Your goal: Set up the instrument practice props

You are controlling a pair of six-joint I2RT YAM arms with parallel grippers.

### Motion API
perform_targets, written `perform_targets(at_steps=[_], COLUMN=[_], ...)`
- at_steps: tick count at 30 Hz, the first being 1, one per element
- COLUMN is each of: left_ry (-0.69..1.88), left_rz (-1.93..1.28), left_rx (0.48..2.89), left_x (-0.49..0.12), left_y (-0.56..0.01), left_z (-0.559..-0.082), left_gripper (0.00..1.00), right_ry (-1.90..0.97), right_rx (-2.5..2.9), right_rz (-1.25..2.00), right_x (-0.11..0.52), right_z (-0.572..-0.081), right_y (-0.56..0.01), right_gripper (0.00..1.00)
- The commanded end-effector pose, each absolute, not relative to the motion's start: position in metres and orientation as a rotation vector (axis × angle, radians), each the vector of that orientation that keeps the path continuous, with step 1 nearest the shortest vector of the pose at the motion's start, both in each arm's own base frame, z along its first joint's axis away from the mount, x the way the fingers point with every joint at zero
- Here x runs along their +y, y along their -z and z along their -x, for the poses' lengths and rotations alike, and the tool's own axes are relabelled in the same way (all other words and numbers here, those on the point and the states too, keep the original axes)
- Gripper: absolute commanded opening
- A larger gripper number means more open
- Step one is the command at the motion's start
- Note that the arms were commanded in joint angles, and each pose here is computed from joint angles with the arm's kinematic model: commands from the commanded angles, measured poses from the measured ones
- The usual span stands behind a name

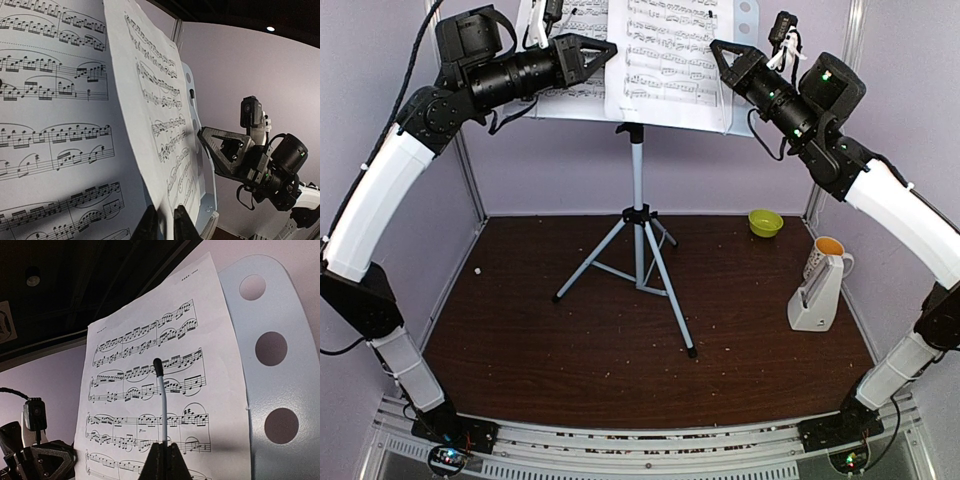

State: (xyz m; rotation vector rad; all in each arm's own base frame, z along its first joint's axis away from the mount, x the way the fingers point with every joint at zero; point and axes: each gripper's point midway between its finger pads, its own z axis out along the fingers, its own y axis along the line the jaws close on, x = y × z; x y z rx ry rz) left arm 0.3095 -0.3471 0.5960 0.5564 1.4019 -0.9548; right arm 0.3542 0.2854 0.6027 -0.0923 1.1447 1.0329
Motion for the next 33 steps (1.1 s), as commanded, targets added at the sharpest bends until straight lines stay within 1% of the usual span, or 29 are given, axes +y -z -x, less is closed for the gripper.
perform_targets(at_steps=[1,7,18,31,32,33], left_ry=[0.945,0.964,1.013,0.99,0.986,0.982], left_rz=[-0.537,-0.539,-0.554,-0.549,-0.549,-0.549], left_rx=[1.348,1.361,1.349,1.366,1.364,1.364], left_x=[-0.343,-0.351,-0.366,-0.374,-0.373,-0.373], left_y=[-0.608,-0.602,-0.599,-0.59,-0.59,-0.59], left_z=[-0.313,-0.318,-0.324,-0.336,-0.336,-0.336], left_gripper=[0.08,0.0,0.0,0.0,0.0,0.0], right_ry=[-1.032,-1.036,-1.043,-1.046,-1.046,-1.047], right_rx=[1.143,1.137,1.129,1.135,1.135,1.134], right_rz=[0.086,0.092,0.105,0.114,0.113,0.113], right_x=[0.284,0.284,0.286,0.29,0.29,0.29], right_z=[-0.355,-0.354,-0.353,-0.355,-0.355,-0.355], right_y=[-0.604,-0.605,-0.608,-0.606,-0.606,-0.606], right_gripper=[0.0,0.0,0.0,0.0,0.01,0.07])
